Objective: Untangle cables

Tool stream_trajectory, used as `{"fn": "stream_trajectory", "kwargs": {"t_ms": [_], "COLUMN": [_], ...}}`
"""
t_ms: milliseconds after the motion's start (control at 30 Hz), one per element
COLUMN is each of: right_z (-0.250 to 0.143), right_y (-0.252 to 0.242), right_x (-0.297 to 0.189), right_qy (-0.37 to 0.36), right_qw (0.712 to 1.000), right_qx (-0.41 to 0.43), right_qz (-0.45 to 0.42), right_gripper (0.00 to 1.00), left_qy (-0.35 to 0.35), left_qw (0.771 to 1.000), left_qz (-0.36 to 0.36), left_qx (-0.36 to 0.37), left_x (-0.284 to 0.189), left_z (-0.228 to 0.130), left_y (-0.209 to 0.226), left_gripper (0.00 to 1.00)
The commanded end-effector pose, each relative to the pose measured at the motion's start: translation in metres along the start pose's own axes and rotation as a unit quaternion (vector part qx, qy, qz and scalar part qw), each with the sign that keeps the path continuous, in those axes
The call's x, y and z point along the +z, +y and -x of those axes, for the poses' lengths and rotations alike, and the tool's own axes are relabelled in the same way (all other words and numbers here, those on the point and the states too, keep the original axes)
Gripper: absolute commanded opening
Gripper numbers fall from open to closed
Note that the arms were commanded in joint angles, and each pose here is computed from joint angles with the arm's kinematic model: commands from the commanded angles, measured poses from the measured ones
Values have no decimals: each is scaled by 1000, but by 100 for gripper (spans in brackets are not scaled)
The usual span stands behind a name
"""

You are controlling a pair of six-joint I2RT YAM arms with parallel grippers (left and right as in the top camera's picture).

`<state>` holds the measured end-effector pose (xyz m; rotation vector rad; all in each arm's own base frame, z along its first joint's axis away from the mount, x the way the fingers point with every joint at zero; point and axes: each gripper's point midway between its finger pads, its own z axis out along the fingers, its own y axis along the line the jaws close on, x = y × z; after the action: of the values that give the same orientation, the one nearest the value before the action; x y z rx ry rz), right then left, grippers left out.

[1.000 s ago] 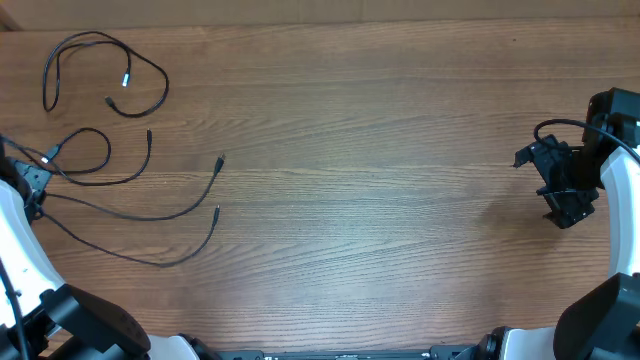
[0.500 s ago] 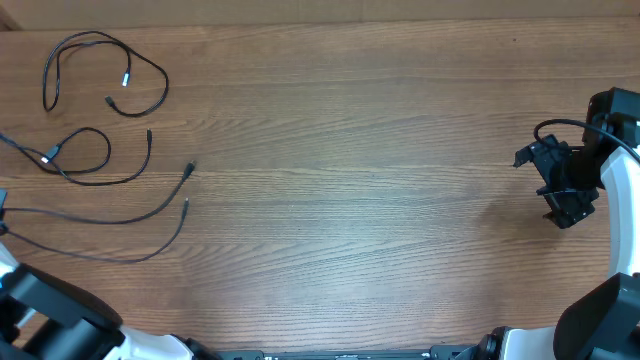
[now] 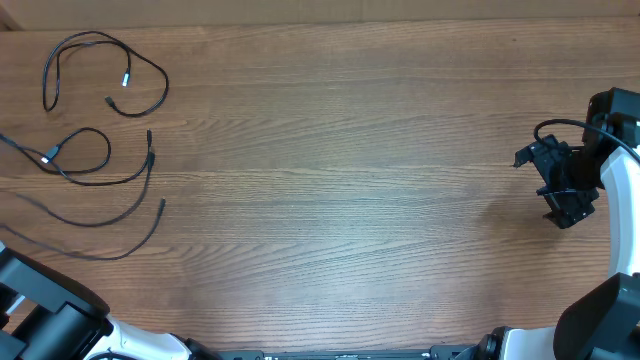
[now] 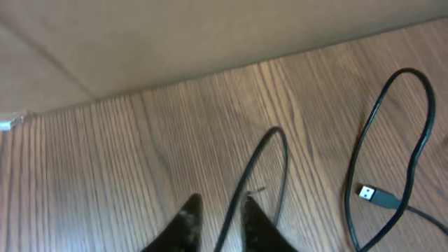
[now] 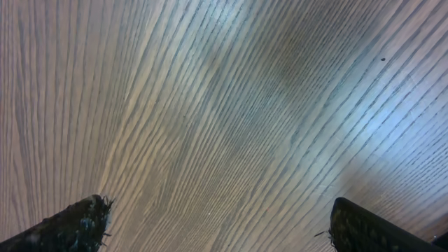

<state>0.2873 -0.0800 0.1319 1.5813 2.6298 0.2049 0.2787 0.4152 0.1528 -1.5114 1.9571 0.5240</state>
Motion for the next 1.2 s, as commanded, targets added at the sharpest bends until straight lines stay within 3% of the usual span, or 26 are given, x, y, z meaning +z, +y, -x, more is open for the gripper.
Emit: {"fn": "stream_trajectory", "kwargs": {"t_ms": [0,200,333,500,600,733,833,1067,1167], "right_z": [1,1,1,1,1,1,1,1,1], "right_y": [0,0,0,0,0,0,0,0,0], "right_x": [-1,-1,-1,-1,-1,-1,-1,-1,-1], "right_qy": [-3,-3,-3,-3,-3,-4,-3,-3,-3], "right_qw": [1000,1000,1000,1000,1000,1000,1000,1000,1000], "right_qx": [-3,-3,-3,-3,-3,-3,-3,-3,-3], "right_qz": [1,1,1,1,1,1,1,1,1], "right_gripper": [100,100,100,100,100,100,100,100,100], "left_qy": [-12,-8,19,21,27,33,45,97,106], "left_qw": [1000,1000,995,984,983,991,989,979,981], "left_qz": [3,-6,-92,-158,-147,-67,-64,-70,-8], "left_qx": [11,12,25,83,107,112,123,162,164], "left_x": [2,1,-3,-14,-15,-4,6,43,62], "left_z": [5,3,-7,-11,-18,-23,-31,-68,-75], "left_y": [1,-3,-33,-63,-64,-38,-37,-40,-14], "left_gripper": [53,58,60,52,50,58,67,65,67]}}
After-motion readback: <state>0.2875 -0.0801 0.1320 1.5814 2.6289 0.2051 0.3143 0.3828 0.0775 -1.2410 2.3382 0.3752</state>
